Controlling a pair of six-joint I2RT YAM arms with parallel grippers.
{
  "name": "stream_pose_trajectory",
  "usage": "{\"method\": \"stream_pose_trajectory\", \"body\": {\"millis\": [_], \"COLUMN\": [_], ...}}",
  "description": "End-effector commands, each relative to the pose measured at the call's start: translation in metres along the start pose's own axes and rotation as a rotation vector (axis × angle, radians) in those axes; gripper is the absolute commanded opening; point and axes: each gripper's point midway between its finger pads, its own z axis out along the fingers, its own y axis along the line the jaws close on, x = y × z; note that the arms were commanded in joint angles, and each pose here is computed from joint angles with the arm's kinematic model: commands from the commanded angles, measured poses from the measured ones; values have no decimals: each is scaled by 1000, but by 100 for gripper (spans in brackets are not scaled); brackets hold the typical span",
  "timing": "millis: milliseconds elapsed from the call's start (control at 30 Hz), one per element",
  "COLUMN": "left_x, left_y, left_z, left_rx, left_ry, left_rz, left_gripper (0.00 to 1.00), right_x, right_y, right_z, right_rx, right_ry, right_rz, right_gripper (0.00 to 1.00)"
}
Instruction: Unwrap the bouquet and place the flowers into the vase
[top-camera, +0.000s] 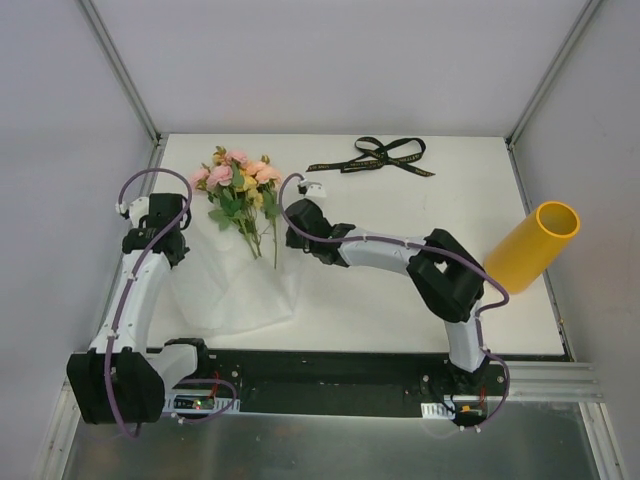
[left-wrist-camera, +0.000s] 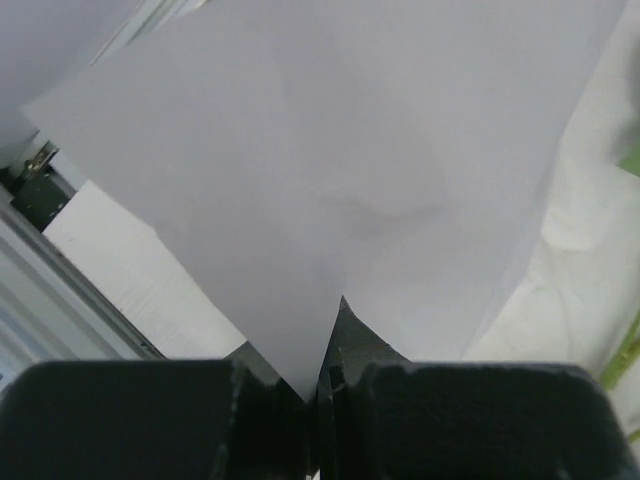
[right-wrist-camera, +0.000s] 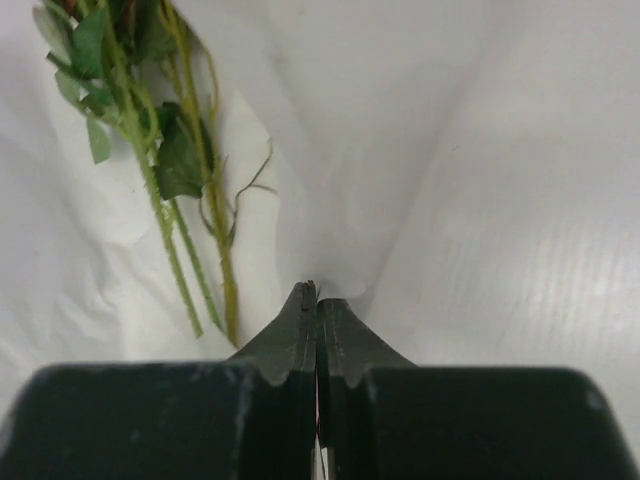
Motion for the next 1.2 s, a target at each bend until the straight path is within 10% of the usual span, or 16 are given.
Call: {"method": "stream_pose_trajectory", "body": {"millis": [0,500,733,900,1167], "left_x": [-4,5,7,-24,-76], "left_y": [31,68,61,45,23], "left_z": [19,44,30,-2,-60], "left_rx": [-183,-394,-340,-195,48], "left_ry": [-11,45,88,34,-88], "left_rz": [-76,-202,-236,-289,-361], "left_gripper": [0,0,64,69,70], "right_x": [-50,-74,-70,-92,-126], "right_y": [-11,-88,-88,-91,-74], "right_z": [-8,35,28,-3,-62], "right_rx": [6,135,125,180,139], "right_ry": [-144,-145,-111,-134,-137], "right_rz": [73,171,196,188,157], "right_gripper": [0,0,17,38,41]}}
